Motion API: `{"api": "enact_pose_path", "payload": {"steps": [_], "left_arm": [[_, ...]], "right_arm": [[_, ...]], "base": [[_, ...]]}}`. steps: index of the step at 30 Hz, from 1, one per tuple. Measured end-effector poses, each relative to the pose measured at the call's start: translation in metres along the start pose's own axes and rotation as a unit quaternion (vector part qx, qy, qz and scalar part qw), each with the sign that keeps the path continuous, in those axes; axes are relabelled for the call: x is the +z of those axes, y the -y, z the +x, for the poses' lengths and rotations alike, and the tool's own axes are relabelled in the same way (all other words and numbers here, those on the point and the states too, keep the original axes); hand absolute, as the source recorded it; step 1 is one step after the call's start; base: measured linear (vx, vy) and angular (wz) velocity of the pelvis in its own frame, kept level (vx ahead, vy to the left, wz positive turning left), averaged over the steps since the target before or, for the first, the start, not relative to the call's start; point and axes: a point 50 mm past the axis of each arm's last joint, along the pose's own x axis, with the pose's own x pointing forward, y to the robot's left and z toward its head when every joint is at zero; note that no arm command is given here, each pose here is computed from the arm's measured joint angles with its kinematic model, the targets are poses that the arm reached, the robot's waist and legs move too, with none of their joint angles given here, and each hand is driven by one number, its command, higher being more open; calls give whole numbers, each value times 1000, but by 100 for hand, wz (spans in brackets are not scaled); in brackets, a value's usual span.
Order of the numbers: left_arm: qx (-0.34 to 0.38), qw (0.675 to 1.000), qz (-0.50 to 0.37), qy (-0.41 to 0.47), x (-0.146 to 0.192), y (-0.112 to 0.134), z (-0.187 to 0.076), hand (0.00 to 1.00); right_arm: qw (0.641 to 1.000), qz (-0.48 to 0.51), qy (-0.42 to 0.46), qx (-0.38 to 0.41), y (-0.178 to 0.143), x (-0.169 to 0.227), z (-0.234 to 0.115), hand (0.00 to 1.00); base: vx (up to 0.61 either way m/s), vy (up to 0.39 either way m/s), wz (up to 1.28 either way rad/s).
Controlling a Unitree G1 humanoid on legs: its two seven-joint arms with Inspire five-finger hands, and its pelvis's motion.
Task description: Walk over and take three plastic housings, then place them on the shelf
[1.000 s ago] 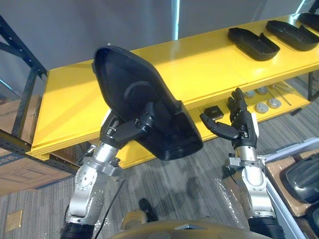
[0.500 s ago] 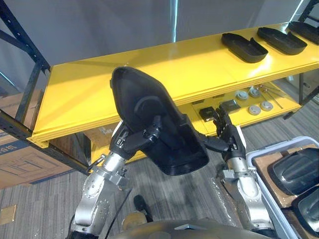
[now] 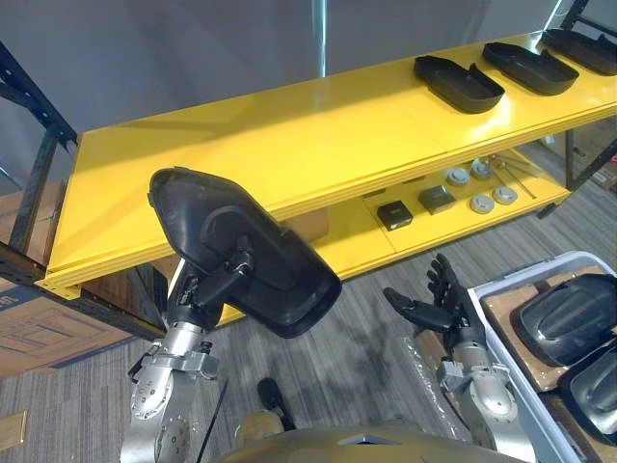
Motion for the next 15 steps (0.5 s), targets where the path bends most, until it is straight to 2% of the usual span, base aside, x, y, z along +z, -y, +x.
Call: {"api": "enact_pose_path", "payload": {"steps": [8, 11, 15], "left_arm": [[-50, 998, 9, 28, 12, 8, 14, 0], [-55, 997, 15, 45, 19, 8, 23, 0], [-57, 997, 32, 45, 25, 5, 27, 0]], "right_arm": [[1000, 25, -13, -3, -10, -7, -4, 100], [1000, 25, 7, 6, -10, 2, 4, 100], [999, 26, 21, 7, -10, 6, 5, 100]], "base": [[34, 46, 3], [-20, -20, 7], [41, -178, 36]]}}
